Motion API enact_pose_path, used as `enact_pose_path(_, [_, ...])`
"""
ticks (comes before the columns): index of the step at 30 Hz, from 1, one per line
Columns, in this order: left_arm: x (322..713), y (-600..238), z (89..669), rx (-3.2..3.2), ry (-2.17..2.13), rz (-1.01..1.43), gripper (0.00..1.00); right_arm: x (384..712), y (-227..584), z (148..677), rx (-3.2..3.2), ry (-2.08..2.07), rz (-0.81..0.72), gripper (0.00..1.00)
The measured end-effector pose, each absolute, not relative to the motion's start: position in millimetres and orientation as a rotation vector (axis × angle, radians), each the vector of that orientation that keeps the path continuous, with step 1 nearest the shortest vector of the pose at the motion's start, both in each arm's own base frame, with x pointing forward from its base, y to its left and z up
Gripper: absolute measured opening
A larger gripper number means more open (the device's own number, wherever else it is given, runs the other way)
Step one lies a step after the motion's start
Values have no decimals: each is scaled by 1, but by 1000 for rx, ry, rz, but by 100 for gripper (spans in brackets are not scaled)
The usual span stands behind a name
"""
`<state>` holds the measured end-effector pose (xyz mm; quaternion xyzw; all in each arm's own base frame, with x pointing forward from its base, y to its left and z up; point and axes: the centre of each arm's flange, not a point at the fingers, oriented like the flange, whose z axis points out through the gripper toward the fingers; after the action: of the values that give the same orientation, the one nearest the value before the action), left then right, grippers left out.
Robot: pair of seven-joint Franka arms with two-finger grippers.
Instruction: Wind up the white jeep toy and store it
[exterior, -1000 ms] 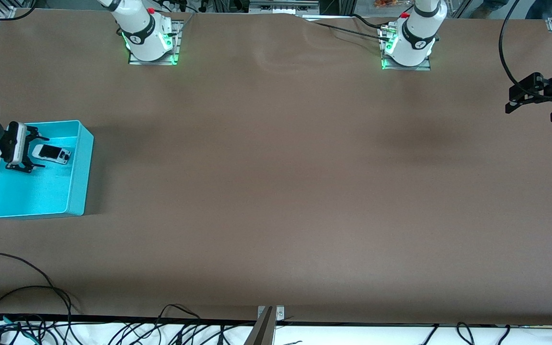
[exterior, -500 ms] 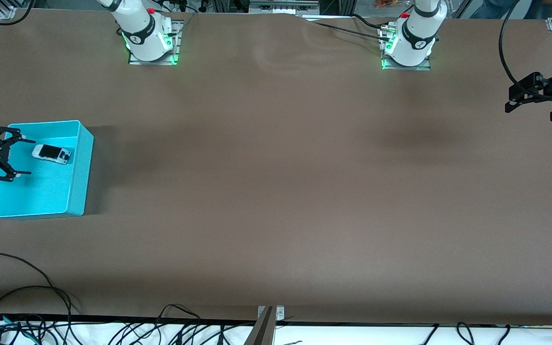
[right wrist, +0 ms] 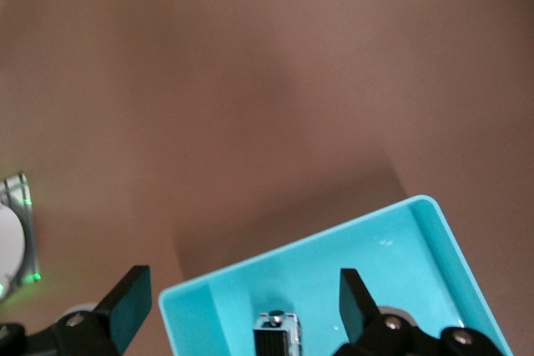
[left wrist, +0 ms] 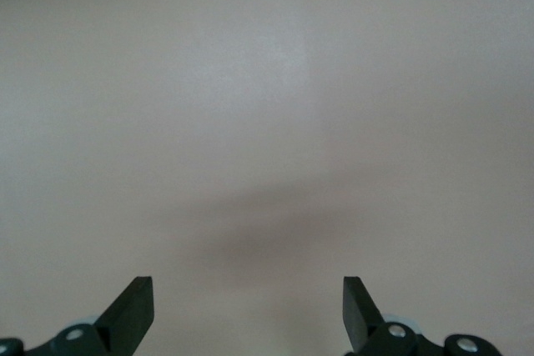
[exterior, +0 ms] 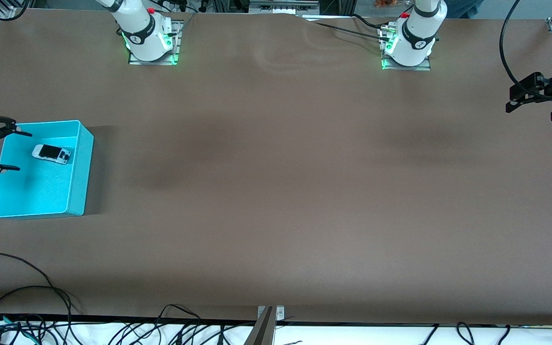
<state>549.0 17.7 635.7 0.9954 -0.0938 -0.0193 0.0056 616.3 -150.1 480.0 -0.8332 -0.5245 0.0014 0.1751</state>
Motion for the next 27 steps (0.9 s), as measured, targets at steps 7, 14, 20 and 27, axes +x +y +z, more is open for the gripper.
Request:
enact_pose_path(7, [549, 16, 636, 3116, -297, -60, 100, 624, -113, 511, -2496, -1312, 78, 100])
enact_pose_path(14, [549, 16, 636, 3116, -297, -60, 100, 629, -88, 522, -2603, -1141, 113, 100])
enact_pose_path(20, [549, 16, 636, 3115, -300, -60, 100, 630, -48, 539, -2729, -1020, 186, 100])
enact_pose_path(27, [549, 15, 636, 3115, -302, -62, 100, 620, 10, 566, -2899, -852, 240, 100])
